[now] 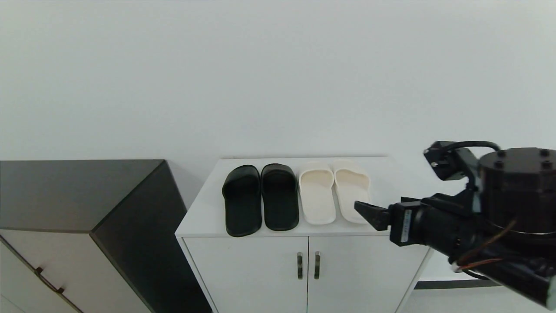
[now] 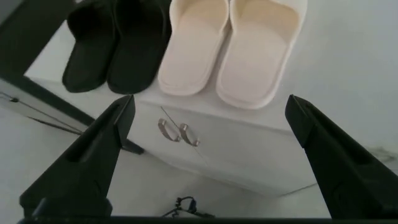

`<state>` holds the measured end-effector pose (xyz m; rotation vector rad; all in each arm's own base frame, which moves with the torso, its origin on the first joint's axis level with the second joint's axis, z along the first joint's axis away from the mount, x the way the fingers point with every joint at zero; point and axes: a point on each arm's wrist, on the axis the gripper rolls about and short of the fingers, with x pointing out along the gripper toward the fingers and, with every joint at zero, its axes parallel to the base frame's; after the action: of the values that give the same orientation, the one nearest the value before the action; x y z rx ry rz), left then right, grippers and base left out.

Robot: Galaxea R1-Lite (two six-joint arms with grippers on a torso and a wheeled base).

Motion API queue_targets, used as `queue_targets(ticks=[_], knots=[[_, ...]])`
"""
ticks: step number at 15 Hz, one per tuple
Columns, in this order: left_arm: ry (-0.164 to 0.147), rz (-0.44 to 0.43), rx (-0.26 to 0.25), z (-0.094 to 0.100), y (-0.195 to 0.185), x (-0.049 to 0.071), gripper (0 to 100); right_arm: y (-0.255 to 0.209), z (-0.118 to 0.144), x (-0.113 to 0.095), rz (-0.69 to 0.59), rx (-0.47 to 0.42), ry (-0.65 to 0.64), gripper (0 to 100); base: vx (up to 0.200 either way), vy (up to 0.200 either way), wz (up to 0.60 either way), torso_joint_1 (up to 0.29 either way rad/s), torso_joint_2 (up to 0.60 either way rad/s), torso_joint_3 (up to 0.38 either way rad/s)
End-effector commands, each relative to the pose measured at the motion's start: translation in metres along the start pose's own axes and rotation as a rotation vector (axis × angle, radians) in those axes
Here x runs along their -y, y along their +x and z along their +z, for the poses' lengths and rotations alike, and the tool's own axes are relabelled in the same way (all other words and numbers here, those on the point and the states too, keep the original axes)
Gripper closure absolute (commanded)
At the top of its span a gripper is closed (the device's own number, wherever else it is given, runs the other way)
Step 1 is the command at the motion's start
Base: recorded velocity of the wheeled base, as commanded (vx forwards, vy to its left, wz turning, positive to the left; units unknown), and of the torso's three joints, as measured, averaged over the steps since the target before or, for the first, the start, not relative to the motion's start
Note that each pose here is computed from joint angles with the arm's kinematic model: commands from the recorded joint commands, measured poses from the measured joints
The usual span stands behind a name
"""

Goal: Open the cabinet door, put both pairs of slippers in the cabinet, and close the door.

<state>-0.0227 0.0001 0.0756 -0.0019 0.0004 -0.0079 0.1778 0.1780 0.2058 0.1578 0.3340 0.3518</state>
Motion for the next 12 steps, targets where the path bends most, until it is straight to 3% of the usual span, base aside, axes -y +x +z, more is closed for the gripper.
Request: queue_targets(ticks=[1, 5, 12], knots=[[-0.001, 0.000, 0.000, 0.000, 0.000, 0.000, 100, 0.052, -0.019, -0.023, -0.068, -0.054, -0.037, 0, 0.000, 0.000, 0.00, 0.000, 0.00, 0.000], [-0.001, 0.000, 0.000, 0.000, 0.000, 0.000, 100, 0.124, -0.031, -0.025, -0.218, 0.022, -0.042, 0, 0.000, 0.000, 0.00, 0.000, 0.00, 0.000], [-0.004, 0.002, 0.000, 0.000, 0.000, 0.000, 100, 0.186, -0.024, -0.023, -0.274, 0.069, -0.074, 0, 0.000, 0.000, 0.00, 0.000, 0.00, 0.000]])
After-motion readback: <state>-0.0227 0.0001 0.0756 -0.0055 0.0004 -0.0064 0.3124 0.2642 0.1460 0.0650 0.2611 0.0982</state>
